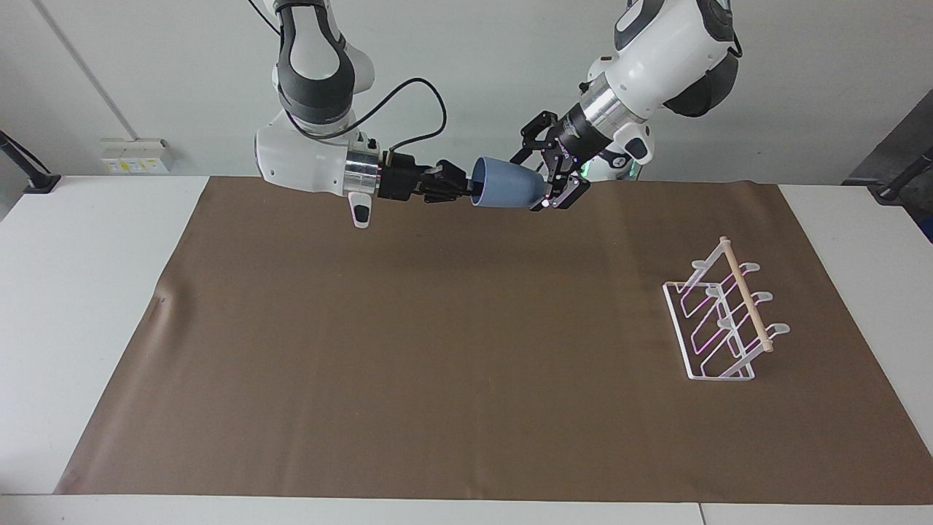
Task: Hang cup on cup holder
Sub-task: 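Close the left gripper around the cup base held by the right gripper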
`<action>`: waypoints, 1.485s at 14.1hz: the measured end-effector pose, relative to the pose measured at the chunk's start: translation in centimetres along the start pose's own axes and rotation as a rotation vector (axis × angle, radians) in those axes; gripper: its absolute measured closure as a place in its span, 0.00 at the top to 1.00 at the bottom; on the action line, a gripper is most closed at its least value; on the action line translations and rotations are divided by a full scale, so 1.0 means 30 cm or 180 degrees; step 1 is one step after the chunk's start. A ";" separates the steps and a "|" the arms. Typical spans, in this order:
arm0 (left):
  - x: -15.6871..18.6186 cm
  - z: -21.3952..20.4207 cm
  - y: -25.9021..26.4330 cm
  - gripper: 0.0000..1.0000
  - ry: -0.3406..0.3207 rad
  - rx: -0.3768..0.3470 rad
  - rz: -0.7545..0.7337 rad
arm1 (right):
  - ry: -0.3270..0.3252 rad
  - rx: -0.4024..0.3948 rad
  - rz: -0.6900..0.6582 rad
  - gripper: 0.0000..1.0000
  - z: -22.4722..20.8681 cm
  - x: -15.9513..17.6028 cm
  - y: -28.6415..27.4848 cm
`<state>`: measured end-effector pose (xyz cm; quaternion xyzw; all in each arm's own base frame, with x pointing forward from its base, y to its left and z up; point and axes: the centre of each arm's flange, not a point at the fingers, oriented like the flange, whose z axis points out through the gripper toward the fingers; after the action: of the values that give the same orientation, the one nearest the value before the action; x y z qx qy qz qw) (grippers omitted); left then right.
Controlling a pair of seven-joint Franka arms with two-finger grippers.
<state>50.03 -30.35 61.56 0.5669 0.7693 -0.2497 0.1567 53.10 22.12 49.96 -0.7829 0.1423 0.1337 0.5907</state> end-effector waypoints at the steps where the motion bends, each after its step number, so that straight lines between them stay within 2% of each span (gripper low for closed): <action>1: -0.008 0.005 -0.007 1.00 -0.0009 -0.0006 0.0016 | 0.0000 0.0000 0.0000 0.05 0.000 0.000 0.000; 8: -0.010 0.038 -0.019 0.99 0.0004 0.0007 -0.0017 | 0.0000 0.0000 0.0000 0.05 0.000 0.000 0.000; 10: -0.007 0.038 -0.014 0.80 -0.0014 -0.0028 -0.0042 | 0.0014 0.0004 0.0002 0.05 -0.005 0.003 0.000; 18: -0.016 0.028 -0.023 0.79 -0.0033 -0.0082 -0.0004 | 0.0022 0.0024 0.0034 0.06 -0.012 0.002 -0.008; 19: -0.021 0.023 -0.028 0.78 -0.0045 -0.0095 0.0002 | 0.0024 0.0024 0.0060 0.12 -0.012 0.002 -0.008; 21: -0.028 0.018 -0.040 0.78 -0.0049 -0.0114 0.0024 | 0.0020 0.0023 0.0079 0.15 -0.009 0.001 -0.010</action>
<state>49.13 -31.59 61.81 0.5649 0.7702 -0.2397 0.1737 53.24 21.92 50.29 -0.7794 0.1544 0.1381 0.5913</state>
